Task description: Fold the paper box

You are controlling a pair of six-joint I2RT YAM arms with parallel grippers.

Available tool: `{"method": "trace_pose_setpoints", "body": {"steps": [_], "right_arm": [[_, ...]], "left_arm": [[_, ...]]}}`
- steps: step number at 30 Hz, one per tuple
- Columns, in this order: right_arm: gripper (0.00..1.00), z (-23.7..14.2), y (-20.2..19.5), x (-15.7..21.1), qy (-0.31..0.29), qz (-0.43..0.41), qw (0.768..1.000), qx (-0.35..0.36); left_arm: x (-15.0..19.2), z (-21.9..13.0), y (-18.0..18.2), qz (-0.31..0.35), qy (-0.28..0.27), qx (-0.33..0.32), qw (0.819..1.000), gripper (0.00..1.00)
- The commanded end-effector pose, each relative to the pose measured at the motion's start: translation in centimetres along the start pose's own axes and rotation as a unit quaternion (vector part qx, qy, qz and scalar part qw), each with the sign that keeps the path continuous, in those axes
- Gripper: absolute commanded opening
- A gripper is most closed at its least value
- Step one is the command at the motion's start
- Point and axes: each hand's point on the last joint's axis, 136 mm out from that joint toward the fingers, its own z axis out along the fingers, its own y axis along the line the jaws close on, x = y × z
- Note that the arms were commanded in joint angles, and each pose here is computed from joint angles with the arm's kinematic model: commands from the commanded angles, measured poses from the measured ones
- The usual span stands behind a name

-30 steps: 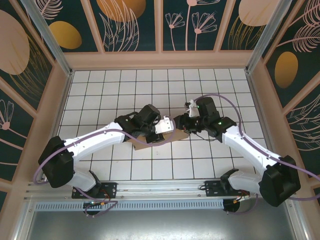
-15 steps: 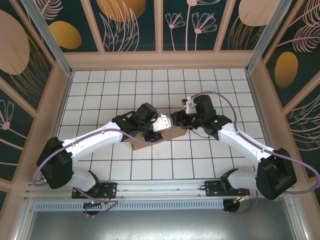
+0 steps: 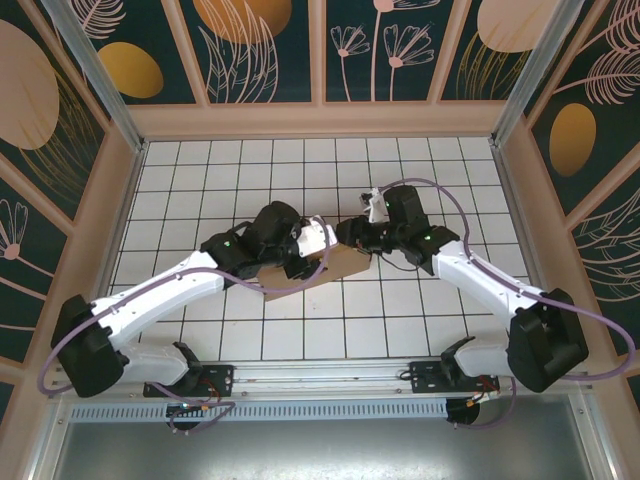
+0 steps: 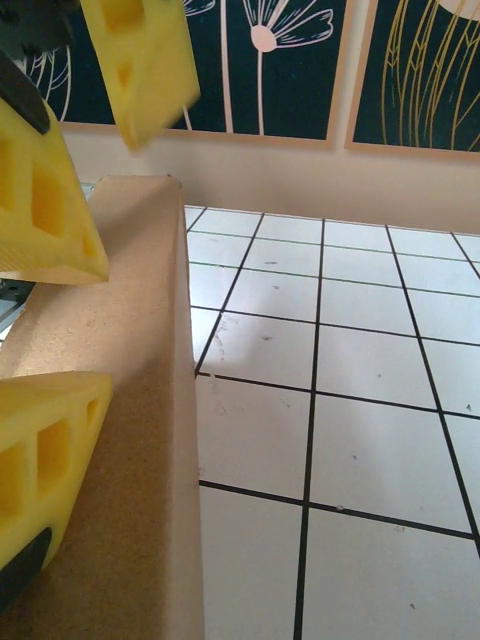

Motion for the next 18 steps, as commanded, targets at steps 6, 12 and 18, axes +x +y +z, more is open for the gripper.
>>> {"method": "trace_pose_setpoints", "body": {"steps": [6, 12, 18], "right_arm": [[0.29, 0.8, -5.3, 2.8, 0.038, 0.057, 0.993, 0.099], [0.28, -0.2, -5.3, 2.6, 0.02, 0.05, 0.993, 0.108], [0.28, -0.2, -5.3, 2.8, 0.017, 0.045, 0.992, 0.115]], "left_arm": [[-3.7, -4.1, 4.0, -0.146, -0.083, -0.1, 0.981, 0.6], [-2.6, -8.4, 6.9, -0.406, -0.106, -0.178, 0.89, 0.26], [1.7, -12.3, 5.8, -0.646, -0.14, -0.169, 0.731, 0.53]]}}
